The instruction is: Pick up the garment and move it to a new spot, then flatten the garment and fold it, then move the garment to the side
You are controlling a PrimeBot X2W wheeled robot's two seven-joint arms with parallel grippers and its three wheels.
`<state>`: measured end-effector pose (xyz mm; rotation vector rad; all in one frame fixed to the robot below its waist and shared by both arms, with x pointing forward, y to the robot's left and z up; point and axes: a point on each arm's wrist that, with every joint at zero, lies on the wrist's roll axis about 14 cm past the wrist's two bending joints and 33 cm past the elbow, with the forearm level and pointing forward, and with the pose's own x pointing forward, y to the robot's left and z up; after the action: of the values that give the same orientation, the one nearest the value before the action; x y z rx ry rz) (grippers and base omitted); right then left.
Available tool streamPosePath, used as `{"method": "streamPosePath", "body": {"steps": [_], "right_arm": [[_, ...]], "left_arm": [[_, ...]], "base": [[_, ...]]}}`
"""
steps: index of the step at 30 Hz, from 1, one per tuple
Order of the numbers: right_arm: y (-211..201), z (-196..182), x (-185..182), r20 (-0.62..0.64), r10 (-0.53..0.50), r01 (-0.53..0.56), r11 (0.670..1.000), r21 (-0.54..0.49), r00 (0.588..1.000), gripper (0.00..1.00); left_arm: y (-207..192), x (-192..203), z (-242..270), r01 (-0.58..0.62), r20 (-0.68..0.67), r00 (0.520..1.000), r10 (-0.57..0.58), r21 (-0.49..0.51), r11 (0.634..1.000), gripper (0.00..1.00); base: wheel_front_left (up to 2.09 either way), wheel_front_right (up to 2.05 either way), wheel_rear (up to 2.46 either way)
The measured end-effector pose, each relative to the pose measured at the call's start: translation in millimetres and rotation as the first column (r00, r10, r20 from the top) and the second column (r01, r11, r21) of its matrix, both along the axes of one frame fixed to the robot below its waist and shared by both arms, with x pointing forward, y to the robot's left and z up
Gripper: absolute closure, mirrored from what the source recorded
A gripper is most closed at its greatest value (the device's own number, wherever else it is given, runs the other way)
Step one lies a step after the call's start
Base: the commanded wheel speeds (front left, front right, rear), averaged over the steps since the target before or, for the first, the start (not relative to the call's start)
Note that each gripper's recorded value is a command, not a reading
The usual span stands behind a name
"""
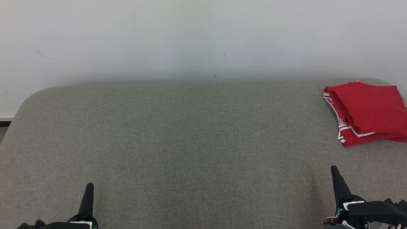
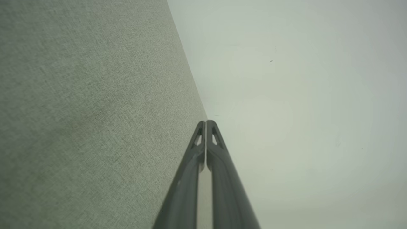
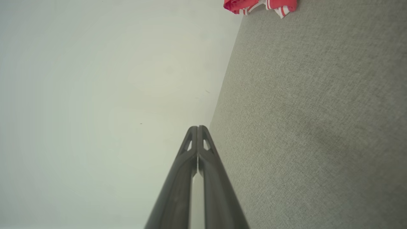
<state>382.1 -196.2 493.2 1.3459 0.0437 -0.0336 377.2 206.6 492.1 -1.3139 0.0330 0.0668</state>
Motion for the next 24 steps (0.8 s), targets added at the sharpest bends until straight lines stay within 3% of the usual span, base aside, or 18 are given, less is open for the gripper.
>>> {"method": "streamPosePath", "body": {"steps": [24], "right_arm": [[-3.2,9.1,4.7,0.032,-0.009,0.004,0.985,0.170,0.999,1.00]], "left_arm": [[-5.0,8.0,8.9,0.020,0.041,0.999,-0.012,-0.192,0.981,1.00]], "base": [[0.00,0.00,0.00]]}}
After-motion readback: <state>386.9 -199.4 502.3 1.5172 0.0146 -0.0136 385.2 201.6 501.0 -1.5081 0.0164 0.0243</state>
